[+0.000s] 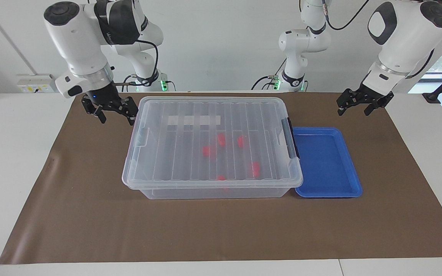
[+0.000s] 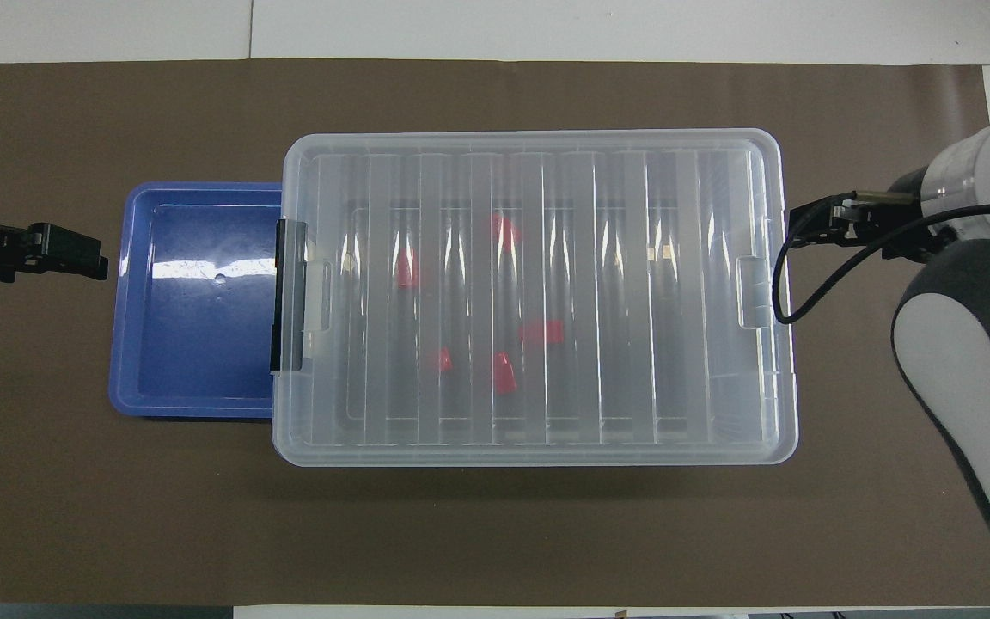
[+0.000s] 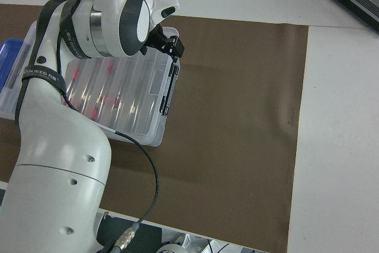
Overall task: Place red block in blue tray from box
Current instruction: 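Reach the right gripper to the clear lid's edge nearest it, then slide the clear lid away from the blue tray with the right gripper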
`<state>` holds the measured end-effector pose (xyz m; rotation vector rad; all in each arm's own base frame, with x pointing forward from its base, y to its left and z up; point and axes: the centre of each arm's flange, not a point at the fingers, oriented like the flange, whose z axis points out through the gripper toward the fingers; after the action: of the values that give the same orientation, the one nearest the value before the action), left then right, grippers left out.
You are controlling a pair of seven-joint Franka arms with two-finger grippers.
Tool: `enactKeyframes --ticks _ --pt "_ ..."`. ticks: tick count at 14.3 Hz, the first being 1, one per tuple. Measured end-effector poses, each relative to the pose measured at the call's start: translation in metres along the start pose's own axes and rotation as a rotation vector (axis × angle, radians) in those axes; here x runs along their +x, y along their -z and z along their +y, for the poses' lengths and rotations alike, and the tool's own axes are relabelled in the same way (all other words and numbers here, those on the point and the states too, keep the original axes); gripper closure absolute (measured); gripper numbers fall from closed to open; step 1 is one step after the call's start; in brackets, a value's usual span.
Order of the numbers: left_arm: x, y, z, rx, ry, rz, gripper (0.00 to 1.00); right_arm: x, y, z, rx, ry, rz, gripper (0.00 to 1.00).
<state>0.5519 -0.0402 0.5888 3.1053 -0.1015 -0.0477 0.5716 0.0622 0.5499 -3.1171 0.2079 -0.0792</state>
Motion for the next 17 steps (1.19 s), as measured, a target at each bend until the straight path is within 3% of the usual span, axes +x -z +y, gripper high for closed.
enactKeyframes --ticks 4,17 --pt "0.000 0.000 0.000 0.000 0.000 0.000 0.00 -0.001 -0.048 0.003 -0.013 -0.007 -0.024 0.00" --pt "0.000 0.000 0.000 0.000 0.000 0.000 0.00 -0.009 -0.088 0.014 -0.009 -0.020 -0.018 0.00"
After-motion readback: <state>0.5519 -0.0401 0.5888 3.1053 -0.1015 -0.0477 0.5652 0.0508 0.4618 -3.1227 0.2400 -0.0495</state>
